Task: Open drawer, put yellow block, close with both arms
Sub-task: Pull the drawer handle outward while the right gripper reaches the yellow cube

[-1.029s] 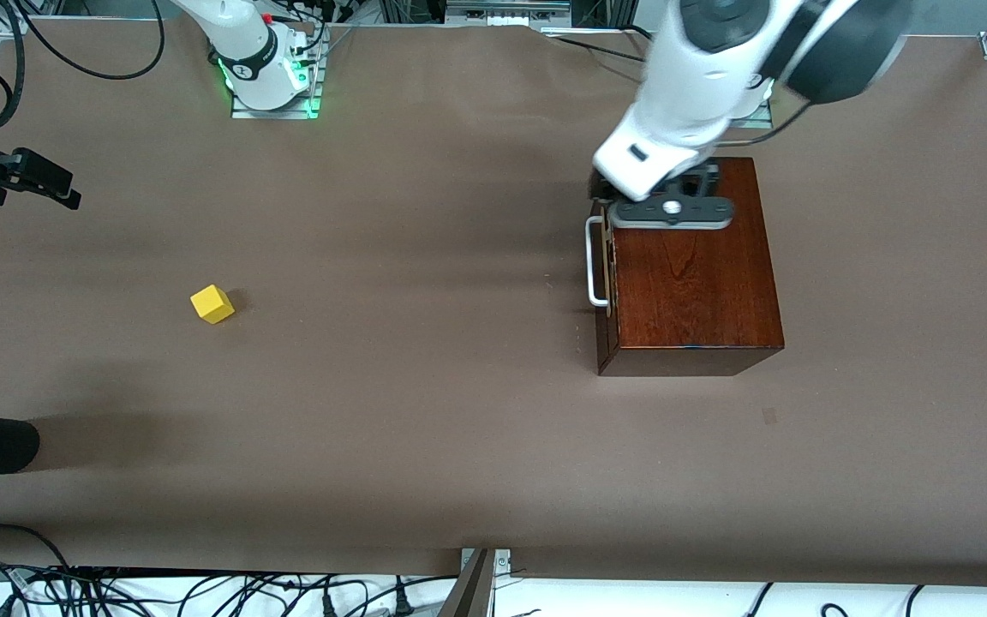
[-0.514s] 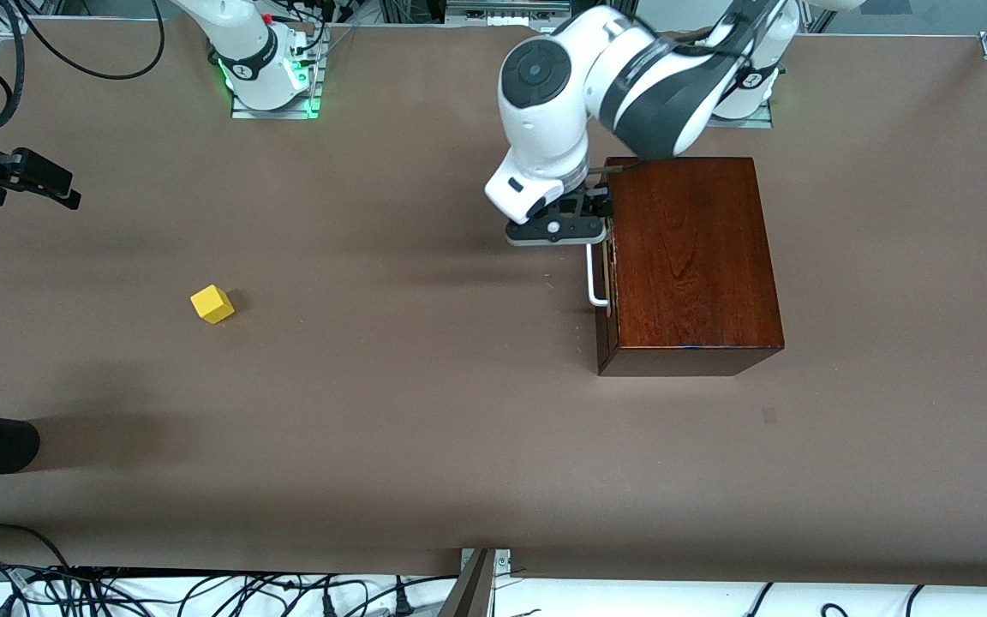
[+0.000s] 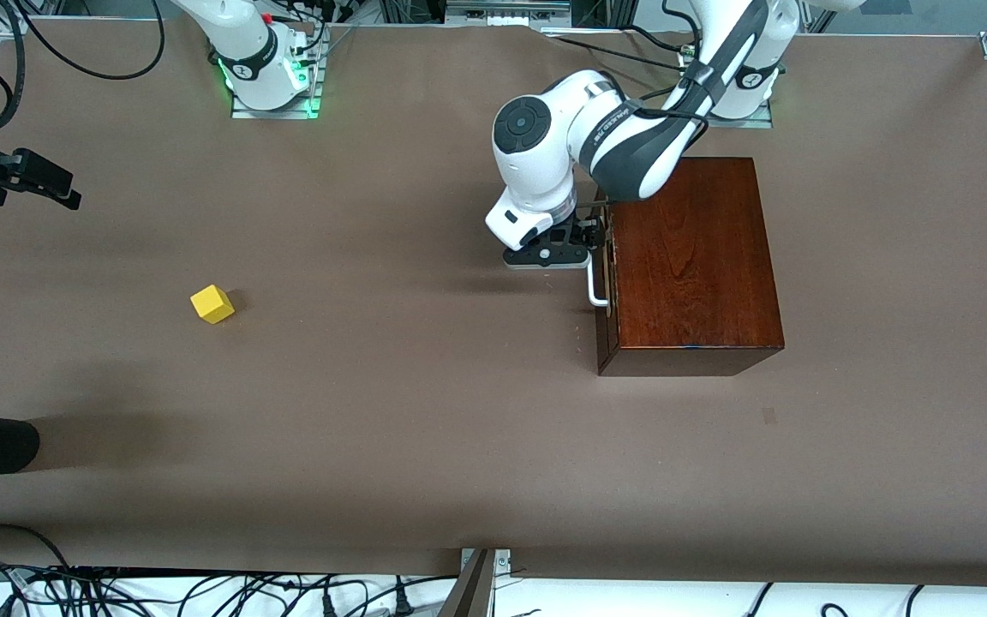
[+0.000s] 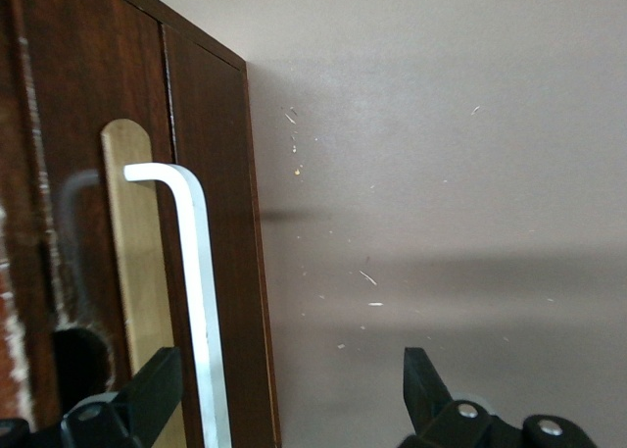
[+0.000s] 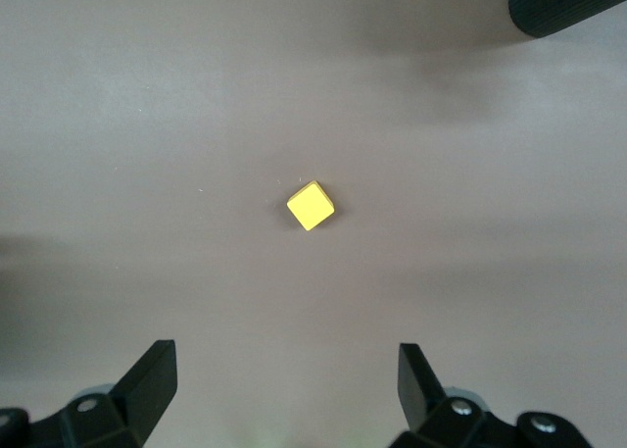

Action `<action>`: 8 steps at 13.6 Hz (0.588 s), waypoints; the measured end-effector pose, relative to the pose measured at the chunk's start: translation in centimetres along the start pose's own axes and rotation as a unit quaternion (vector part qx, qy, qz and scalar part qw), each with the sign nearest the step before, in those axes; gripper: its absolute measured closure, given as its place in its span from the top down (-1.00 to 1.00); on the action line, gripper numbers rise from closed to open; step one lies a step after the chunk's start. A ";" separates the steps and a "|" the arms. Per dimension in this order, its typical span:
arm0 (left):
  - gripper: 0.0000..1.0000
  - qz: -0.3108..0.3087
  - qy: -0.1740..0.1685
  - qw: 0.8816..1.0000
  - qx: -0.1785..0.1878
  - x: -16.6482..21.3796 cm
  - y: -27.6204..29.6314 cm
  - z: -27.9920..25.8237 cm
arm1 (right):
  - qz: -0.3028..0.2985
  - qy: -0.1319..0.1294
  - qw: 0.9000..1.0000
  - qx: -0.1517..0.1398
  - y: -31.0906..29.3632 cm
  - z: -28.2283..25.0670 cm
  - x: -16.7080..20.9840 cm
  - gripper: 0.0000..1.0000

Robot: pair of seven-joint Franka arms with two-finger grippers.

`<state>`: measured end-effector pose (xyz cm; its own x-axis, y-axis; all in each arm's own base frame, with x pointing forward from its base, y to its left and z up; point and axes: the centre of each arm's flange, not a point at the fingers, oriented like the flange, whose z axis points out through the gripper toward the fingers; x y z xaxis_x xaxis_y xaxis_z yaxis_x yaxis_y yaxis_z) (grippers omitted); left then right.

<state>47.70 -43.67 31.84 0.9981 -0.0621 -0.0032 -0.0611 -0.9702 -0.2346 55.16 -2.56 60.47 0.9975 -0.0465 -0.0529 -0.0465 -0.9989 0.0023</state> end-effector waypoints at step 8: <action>1.00 0.014 0.000 1.000 0.022 -0.9 -0.2 2.3 | 0.001 -0.020 1.000 -0.004 -0.1 9.5 2.4 1.00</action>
<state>46.85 -42.87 29.69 0.9960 -0.0886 -0.0101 -0.0879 -0.9569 -0.2767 57.03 -2.57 50.85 0.9945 -0.0483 -0.0925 -0.0475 -0.9988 0.0111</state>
